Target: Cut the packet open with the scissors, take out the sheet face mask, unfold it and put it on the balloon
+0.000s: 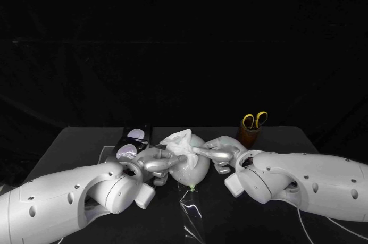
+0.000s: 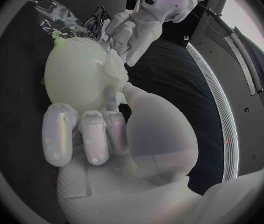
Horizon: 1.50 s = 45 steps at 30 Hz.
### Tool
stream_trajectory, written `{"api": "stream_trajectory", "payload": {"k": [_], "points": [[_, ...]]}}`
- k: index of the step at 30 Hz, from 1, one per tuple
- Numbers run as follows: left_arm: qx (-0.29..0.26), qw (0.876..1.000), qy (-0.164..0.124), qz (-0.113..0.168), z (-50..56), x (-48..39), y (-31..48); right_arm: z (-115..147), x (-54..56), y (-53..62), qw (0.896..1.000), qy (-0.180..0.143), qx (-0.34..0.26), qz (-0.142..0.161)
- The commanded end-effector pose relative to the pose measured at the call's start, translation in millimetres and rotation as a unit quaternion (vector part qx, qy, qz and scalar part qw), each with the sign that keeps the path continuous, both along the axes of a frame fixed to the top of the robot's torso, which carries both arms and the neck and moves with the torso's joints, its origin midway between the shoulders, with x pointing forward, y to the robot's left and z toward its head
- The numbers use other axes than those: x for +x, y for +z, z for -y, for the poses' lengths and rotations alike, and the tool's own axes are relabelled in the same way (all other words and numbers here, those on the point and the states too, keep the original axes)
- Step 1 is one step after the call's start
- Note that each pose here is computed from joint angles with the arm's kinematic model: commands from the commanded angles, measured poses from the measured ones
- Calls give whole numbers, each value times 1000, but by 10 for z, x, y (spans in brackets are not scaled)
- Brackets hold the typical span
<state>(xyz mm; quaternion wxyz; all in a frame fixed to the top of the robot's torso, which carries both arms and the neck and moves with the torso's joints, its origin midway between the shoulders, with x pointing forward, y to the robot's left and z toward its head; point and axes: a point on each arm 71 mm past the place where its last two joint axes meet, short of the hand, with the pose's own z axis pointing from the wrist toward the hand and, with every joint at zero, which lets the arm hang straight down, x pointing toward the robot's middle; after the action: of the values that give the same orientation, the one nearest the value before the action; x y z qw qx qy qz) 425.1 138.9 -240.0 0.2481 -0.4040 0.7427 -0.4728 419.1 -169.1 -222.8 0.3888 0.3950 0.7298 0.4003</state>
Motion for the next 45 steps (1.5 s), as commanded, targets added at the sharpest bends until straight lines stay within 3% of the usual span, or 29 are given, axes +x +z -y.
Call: {"api": "stream_trajectory", "payload": {"k": [1, 16, 29, 45], "points": [[-5, 1000, -13, 0, 57, -24, 8, -45, -12, 5, 1000, 5, -6, 4], [-4, 1000, -14, -3, 56, -23, 4, -102, -33, 38, 1000, 12, -7, 22], [-8, 1000, -8, 2, 46, -13, 10, -50, -70, 116, 998, -10, 20, 55], [-43, 999, 11, 14, 47, 9, 49, 12, -79, 96, 999, -10, 0, 44]]}}
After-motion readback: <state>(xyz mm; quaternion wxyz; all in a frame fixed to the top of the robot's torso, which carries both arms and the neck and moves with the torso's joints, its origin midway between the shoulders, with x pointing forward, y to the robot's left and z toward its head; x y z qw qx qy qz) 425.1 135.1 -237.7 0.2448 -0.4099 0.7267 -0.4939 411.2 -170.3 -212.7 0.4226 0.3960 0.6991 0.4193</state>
